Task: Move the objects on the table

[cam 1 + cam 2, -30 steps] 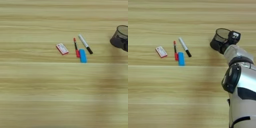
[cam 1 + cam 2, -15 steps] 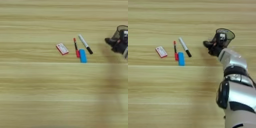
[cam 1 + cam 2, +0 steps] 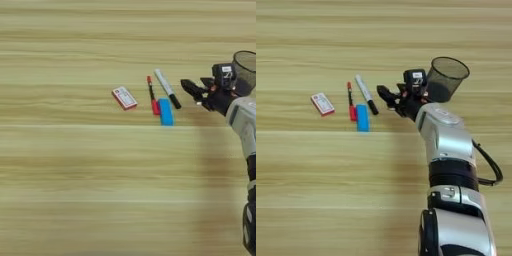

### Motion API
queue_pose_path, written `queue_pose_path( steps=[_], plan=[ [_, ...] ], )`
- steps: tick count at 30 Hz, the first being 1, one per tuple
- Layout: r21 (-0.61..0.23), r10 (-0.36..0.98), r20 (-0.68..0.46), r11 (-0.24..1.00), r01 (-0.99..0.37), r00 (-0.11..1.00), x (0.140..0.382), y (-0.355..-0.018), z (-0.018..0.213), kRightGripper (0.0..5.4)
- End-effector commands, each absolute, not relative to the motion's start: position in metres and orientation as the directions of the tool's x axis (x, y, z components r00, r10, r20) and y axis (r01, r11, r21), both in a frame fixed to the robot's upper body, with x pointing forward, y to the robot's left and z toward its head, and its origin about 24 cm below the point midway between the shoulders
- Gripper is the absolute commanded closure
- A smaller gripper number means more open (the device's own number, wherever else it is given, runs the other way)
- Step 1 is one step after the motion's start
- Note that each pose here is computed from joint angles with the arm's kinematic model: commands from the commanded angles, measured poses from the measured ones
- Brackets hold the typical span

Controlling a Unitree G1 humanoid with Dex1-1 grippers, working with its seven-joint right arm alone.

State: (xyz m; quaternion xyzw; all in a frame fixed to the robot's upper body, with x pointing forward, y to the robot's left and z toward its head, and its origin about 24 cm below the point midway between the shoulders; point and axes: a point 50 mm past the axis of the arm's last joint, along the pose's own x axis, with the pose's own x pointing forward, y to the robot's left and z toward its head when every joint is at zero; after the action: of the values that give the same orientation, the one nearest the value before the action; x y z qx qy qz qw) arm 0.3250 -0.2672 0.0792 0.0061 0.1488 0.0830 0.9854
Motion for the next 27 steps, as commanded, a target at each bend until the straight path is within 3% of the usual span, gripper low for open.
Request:
queue_pose_path(
  steps=[1,16,27],
  plan=[
    [-0.026,0.152,-0.172,0.987,-0.159,0.973,0.336,-0.268,0.117,1.63],
    [-0.036,0.163,-0.220,0.984,-0.175,0.962,0.336,-0.265,0.107,0.07],
    [-0.067,0.191,-0.238,0.975,-0.212,0.952,0.313,-0.258,0.101,0.03]
  ],
)
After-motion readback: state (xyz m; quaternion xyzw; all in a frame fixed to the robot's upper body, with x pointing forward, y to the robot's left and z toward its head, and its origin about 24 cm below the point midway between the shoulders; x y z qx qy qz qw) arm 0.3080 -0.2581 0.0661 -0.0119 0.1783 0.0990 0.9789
